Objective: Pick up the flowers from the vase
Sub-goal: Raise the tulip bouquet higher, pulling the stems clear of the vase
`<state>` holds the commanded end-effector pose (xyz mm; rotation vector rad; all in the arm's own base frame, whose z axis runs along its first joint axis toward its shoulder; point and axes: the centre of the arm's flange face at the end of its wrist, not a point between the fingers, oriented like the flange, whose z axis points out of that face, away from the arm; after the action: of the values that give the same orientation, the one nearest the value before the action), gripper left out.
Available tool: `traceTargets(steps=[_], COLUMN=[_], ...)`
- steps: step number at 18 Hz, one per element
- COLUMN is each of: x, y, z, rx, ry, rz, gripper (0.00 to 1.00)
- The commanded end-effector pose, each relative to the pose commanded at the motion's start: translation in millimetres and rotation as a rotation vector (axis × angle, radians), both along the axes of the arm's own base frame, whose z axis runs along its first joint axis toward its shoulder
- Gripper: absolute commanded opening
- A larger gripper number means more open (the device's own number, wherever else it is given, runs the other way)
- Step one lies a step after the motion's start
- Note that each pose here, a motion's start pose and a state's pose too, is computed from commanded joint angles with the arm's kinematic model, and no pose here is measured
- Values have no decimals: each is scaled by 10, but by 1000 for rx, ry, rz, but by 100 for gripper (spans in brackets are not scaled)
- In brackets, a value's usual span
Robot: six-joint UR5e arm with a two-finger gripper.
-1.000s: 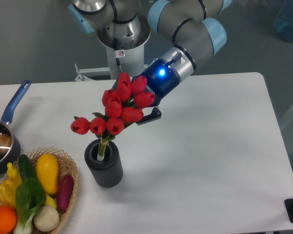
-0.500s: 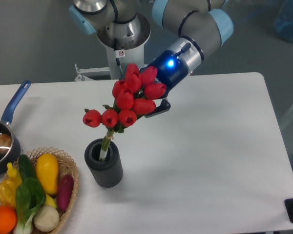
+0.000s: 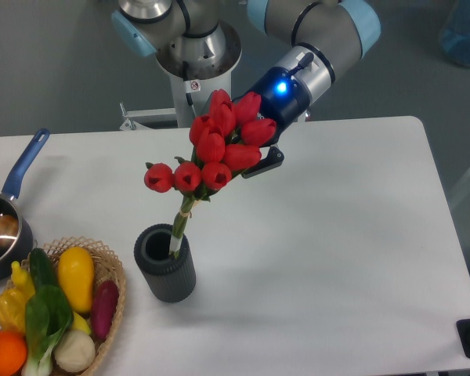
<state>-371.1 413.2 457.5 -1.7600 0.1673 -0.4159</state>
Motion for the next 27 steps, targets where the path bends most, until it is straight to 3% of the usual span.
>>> traceTargets(steps=[21,27], x=[-399,-518], y=[-210,-220], z=[227,115], rx=[8,-147], ry=[82,226], rz=[68,86], gripper=[35,35])
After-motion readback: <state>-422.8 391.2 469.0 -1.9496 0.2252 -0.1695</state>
